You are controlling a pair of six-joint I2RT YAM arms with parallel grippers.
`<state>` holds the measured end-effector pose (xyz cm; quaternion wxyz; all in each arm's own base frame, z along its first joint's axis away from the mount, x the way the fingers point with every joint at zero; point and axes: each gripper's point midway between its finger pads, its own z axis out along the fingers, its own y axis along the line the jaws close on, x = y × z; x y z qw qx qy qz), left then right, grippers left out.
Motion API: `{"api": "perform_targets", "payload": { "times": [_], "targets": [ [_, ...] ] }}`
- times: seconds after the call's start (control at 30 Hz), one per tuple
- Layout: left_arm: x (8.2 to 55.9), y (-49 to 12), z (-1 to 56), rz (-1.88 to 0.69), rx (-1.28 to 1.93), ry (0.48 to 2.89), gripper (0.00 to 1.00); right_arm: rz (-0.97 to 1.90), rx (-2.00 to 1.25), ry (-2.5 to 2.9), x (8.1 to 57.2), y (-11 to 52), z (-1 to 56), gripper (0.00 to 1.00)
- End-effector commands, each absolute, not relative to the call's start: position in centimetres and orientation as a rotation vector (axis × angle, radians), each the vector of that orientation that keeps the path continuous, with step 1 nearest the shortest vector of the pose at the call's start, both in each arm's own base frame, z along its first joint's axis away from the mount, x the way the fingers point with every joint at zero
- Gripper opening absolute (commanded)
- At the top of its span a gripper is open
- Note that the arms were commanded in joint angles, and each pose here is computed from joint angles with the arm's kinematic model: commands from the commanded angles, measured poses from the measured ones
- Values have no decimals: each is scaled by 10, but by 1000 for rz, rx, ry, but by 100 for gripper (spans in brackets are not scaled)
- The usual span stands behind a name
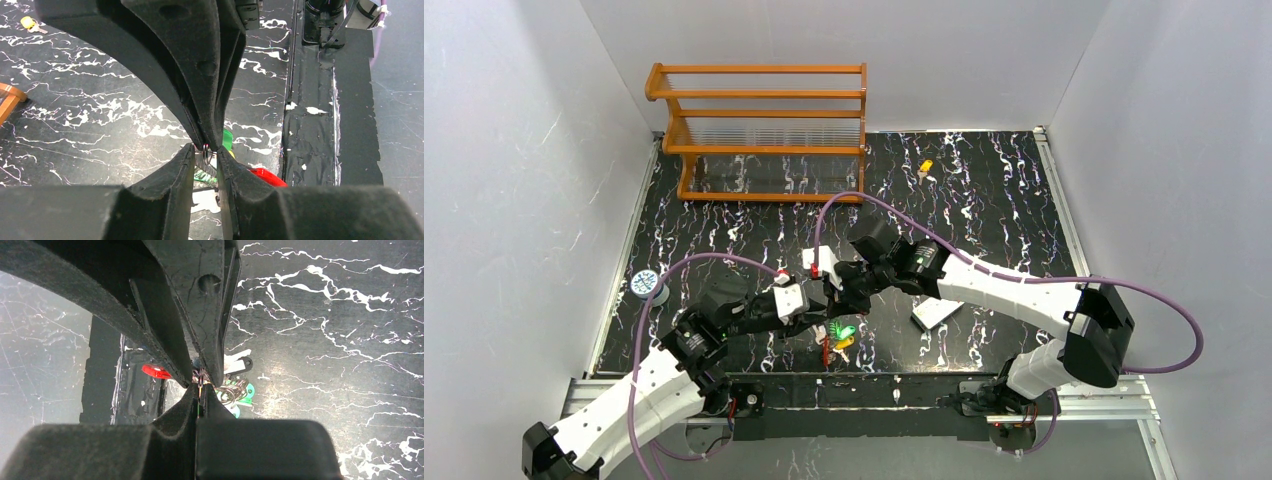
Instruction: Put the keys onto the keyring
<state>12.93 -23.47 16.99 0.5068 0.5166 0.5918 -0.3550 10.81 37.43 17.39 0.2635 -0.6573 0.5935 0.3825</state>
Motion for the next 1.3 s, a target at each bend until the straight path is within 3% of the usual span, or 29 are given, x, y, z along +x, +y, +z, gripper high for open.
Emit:
{"api": "perform_targets", "payload": {
  "times": [0.0,0.27,0.43,0.63,0.83,0.97,1.13,1.27],
  "targets": [
    [127,-240,179,-885,1263,1403,21,1073,-1731,1473,107,387,208,1],
    [131,-239,176,-861,1262,1425,13,1092,-1737,1460,105,387,209,1],
    [131,-236,169,-847,1277,1462,0,1099,-1739,1444,103,387,212,1],
    [131,-235,170,-838,1279,1460,0,1104,-1736,1432,103,387,210,1],
    [134,-230,182,-800,1242,1423,0,1074,-1629,1403,111,385,220,50],
    [133,-228,192,-788,1214,1375,0,1107,-1472,1327,120,376,248,68],
    [133,-224,205,-767,1181,1319,0,1193,-1365,1279,122,363,267,75],
    [132,-220,213,-754,1151,1284,0,1220,-1335,1310,122,362,269,70]
  ]
}}
